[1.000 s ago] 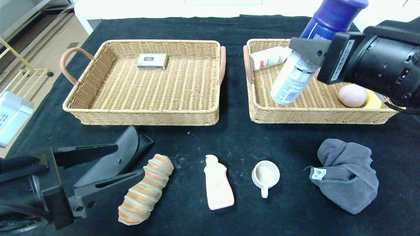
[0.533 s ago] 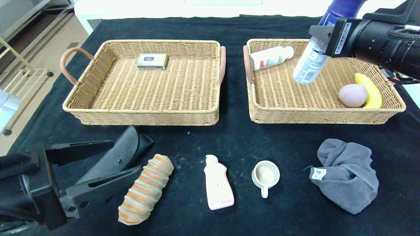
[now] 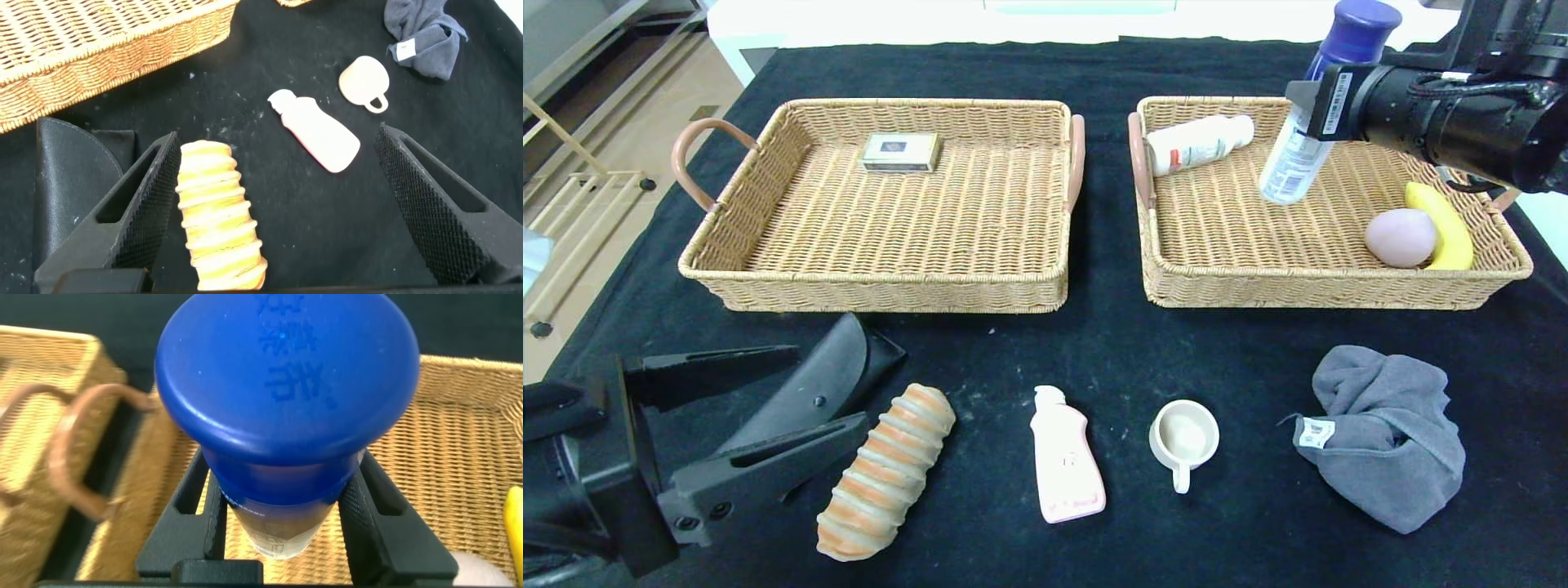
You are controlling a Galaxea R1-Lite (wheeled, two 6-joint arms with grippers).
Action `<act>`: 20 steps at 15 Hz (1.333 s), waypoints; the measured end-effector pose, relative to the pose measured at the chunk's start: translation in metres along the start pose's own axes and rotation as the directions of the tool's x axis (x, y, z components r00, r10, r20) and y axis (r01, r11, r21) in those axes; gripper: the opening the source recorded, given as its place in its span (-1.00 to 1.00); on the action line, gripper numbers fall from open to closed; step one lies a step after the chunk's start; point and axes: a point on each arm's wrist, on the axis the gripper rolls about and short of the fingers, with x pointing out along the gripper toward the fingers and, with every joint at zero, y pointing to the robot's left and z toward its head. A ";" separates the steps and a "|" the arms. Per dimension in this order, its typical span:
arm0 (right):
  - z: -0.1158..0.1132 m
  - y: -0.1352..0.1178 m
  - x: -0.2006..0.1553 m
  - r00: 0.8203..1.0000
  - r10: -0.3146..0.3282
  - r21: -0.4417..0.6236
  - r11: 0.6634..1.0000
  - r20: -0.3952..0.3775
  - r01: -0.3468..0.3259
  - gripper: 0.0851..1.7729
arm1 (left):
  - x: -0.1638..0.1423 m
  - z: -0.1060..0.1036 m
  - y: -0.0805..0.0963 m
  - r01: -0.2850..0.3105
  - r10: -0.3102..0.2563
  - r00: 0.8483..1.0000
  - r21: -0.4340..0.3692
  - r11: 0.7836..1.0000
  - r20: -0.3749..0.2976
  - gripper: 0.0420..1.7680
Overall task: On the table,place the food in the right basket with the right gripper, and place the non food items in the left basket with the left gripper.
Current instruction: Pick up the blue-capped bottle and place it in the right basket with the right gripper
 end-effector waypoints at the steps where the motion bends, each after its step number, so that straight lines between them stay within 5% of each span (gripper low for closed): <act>1: -0.002 -0.002 0.007 1.000 -0.011 0.000 1.000 -0.002 0.011 -0.10 | 0.000 0.000 0.000 0.000 0.000 1.000 0.000 1.000 0.001 0.94; 10: -0.020 -0.016 0.061 0.997 -0.073 0.001 0.997 0.015 0.073 -0.10 | -0.001 0.001 0.000 -0.001 0.001 1.000 0.002 1.000 0.005 0.94; 20: -0.027 -0.015 0.074 0.997 -0.074 -0.003 0.997 0.001 0.074 -0.10 | -0.001 0.000 0.000 0.000 0.000 1.000 0.001 1.000 0.003 0.94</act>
